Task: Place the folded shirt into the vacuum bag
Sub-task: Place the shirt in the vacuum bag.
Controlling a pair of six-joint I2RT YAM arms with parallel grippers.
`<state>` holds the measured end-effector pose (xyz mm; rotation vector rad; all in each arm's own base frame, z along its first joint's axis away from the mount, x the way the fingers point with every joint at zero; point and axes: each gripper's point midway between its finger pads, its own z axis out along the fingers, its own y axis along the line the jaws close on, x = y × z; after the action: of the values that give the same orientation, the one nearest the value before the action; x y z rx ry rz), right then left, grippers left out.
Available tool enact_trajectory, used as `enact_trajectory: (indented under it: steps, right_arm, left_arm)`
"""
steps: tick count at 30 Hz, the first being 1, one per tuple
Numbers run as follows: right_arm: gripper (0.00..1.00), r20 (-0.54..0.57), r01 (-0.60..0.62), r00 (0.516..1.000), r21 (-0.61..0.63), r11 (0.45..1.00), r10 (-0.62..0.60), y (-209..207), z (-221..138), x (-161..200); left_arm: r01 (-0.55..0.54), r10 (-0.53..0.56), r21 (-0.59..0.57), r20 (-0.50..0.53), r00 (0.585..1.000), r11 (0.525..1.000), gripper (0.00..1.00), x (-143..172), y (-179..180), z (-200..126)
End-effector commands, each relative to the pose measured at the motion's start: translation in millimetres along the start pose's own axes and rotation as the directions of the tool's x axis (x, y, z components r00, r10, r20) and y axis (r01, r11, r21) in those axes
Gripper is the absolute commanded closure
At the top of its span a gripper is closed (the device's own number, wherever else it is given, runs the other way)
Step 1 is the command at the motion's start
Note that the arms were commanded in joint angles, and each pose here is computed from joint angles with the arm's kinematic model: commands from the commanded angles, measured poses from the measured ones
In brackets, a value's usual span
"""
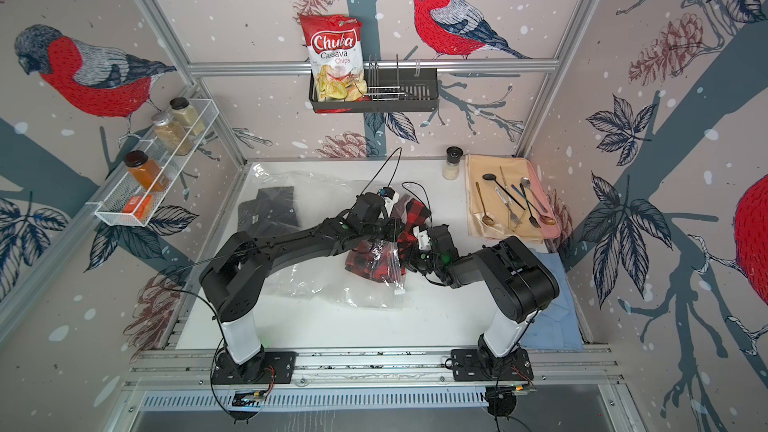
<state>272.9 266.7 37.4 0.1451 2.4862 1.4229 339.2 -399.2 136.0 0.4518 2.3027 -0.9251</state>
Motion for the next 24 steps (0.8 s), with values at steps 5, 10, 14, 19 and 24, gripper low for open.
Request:
enact_trajectory:
  steps: [5,10,14,19,24]
  right_arm:
    - [0.95,0.022,0.070,0.997,-0.076,0.995,-0.068,30,3,-7]
    - [0.94,-0.064,0.112,0.991,-0.118,0.987,-0.120,44,20,8]
    - [0.81,-0.054,0.104,0.993,-0.087,0.991,-0.109,34,18,10]
    - [0.45,0.035,0.122,0.992,-0.016,0.992,-0.121,26,-9,0]
    - [0.29,0.105,0.094,0.989,0.057,0.994,-0.100,10,-35,-16]
  left_arm:
    - [-0.005,0.002,0.042,0.072,0.997,0.999,1.00,-14,-10,-9]
    - [0.000,-0.005,0.042,0.104,0.995,0.999,1.00,-19,-11,-15]
    - [0.006,-0.009,0.023,0.129,0.992,1.000,1.00,-23,-9,-22]
    - [0.010,-0.010,0.006,0.130,0.991,1.000,1.00,-21,-3,-27]
    - [0.010,-0.010,0.003,0.114,0.993,1.000,1.00,-17,1,-25]
